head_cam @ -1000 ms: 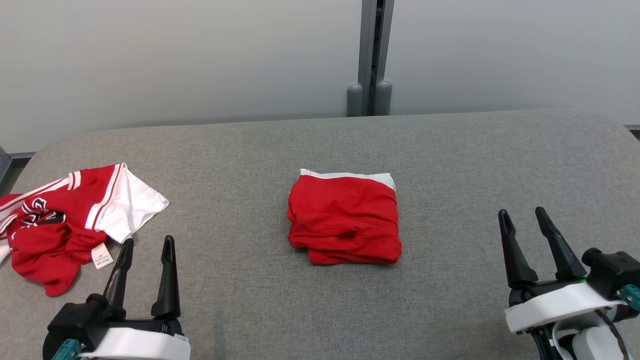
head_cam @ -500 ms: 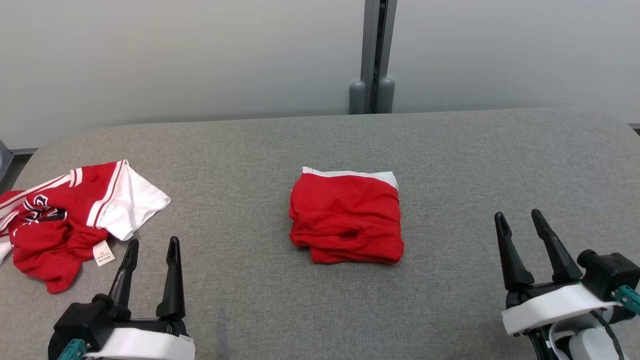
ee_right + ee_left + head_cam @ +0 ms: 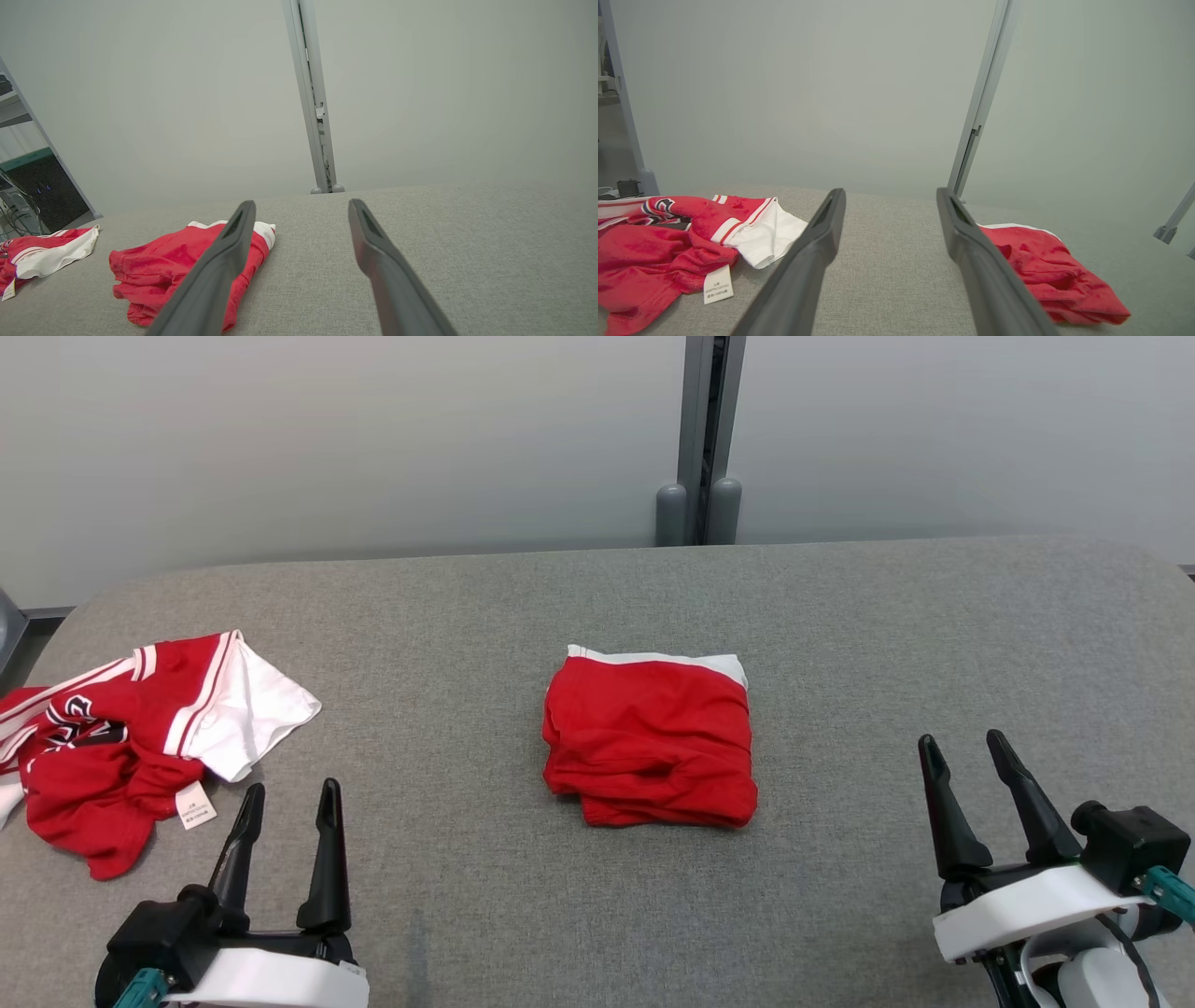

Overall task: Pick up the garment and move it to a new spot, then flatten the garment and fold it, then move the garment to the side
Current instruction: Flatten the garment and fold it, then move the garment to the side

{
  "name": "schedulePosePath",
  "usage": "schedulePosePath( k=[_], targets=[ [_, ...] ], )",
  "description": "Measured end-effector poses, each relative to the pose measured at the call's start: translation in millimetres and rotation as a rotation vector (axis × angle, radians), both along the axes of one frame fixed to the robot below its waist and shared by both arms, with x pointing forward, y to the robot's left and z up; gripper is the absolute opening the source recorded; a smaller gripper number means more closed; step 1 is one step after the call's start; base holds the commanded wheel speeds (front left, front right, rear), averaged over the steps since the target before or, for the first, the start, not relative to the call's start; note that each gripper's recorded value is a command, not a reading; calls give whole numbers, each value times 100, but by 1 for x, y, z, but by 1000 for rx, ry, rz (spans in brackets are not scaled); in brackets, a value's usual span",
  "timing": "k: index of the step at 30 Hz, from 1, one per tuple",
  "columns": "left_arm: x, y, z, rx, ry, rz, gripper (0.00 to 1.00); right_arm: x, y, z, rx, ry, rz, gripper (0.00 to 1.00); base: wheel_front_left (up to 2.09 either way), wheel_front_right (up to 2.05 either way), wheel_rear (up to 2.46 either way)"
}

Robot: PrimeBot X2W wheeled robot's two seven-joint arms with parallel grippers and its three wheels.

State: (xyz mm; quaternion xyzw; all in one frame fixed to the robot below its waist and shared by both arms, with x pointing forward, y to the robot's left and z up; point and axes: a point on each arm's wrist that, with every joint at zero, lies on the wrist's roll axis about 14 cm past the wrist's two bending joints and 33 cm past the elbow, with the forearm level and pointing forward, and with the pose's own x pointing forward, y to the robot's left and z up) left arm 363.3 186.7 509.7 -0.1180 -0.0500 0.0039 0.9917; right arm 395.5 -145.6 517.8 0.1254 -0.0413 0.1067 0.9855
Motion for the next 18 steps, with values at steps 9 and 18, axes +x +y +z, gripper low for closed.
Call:
schedulePosePath(
  k=[9,18],
  targets=[
    [1,-2,0,-1,1,-4,100,0,2,-2,0,9,5,100,0,0,0],
    [1,-1,-1,-1,2,-2,100,1,2,-4,0,14,6,100,0,0,0]
  ],
)
